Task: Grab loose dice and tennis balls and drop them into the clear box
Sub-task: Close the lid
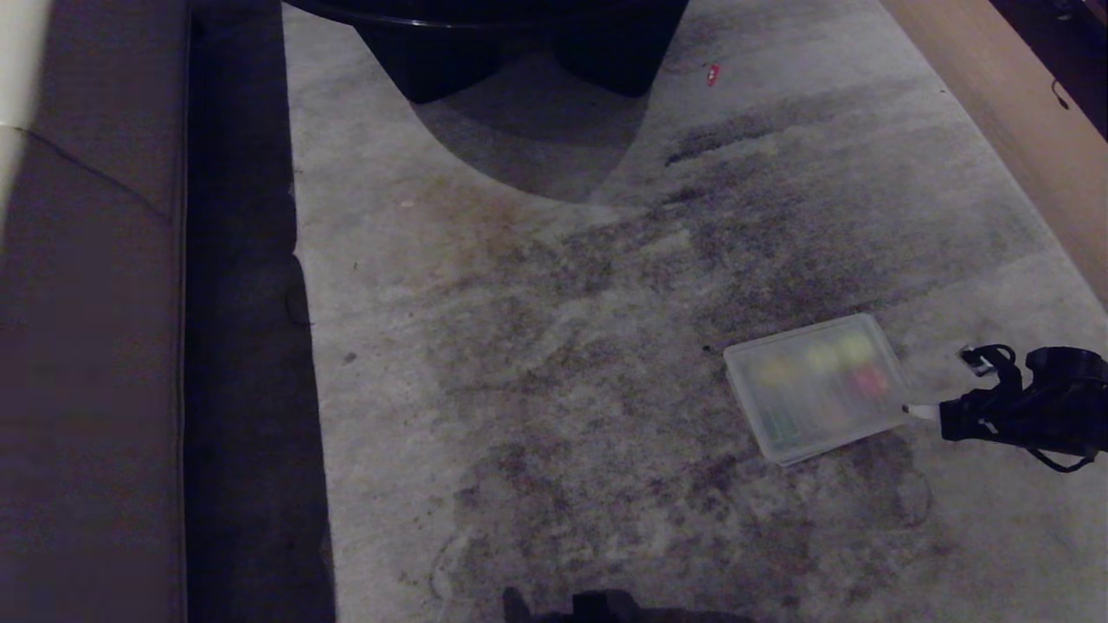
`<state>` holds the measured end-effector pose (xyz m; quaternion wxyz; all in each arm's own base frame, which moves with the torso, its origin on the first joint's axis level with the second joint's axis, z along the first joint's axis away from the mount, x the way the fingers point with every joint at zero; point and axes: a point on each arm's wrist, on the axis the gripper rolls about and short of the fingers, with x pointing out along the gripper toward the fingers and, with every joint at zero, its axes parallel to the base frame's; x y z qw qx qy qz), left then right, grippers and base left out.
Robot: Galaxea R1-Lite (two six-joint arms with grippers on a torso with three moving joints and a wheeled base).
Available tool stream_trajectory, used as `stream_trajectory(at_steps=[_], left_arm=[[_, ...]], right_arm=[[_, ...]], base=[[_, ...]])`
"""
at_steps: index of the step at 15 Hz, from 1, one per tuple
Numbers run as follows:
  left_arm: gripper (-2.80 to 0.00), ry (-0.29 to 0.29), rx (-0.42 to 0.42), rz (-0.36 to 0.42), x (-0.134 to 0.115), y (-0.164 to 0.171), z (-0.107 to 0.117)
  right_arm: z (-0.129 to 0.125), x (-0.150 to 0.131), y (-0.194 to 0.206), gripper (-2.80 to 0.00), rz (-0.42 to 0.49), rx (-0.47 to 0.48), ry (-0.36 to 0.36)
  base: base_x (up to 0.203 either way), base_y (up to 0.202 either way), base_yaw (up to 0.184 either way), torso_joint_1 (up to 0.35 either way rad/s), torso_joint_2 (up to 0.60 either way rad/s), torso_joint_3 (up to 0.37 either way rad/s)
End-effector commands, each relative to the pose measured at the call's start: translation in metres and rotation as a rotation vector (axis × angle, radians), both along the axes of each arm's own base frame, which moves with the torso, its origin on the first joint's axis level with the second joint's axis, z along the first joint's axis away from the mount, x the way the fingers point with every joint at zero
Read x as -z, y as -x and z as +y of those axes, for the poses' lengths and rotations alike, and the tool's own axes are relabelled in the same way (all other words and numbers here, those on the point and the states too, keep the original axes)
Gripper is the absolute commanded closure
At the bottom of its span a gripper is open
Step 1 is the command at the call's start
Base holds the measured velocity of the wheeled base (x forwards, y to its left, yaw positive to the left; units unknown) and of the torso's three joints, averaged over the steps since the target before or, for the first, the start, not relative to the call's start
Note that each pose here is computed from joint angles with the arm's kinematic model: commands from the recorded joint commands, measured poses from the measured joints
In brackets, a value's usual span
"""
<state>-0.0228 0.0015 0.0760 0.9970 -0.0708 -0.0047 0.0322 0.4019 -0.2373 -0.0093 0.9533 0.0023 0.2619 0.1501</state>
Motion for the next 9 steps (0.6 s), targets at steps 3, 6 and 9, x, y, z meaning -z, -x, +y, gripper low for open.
stream_trajectory(at_steps=[3, 6, 9], left_arm=[[0.00, 0.001, -0.001, -0.001, 0.000, 0.000, 0.000], [0.00, 0.001, -0.001, -0.001, 0.000, 0.000, 0.000], [0.00, 0.001, -0.001, -0.003, 0.000, 0.000, 0.000]], right_arm=[[-0.009, -0.015, 0.005, 0.00, -0.021, 0.018, 0.015], [-0.013, -0.014, 0.005, 0.00, -0.021, 0.022, 0.069], [-0.014, -0.005, 0.004, 0.00, 0.003, 0.040, 0.103]], base=[[0.000, 0.000, 0.000, 0.000, 0.00, 0.000], [0.000, 0.000, 0.000, 0.000, 0.00, 0.000], [0.000, 0.000, 0.000, 0.000, 0.00, 0.000]])
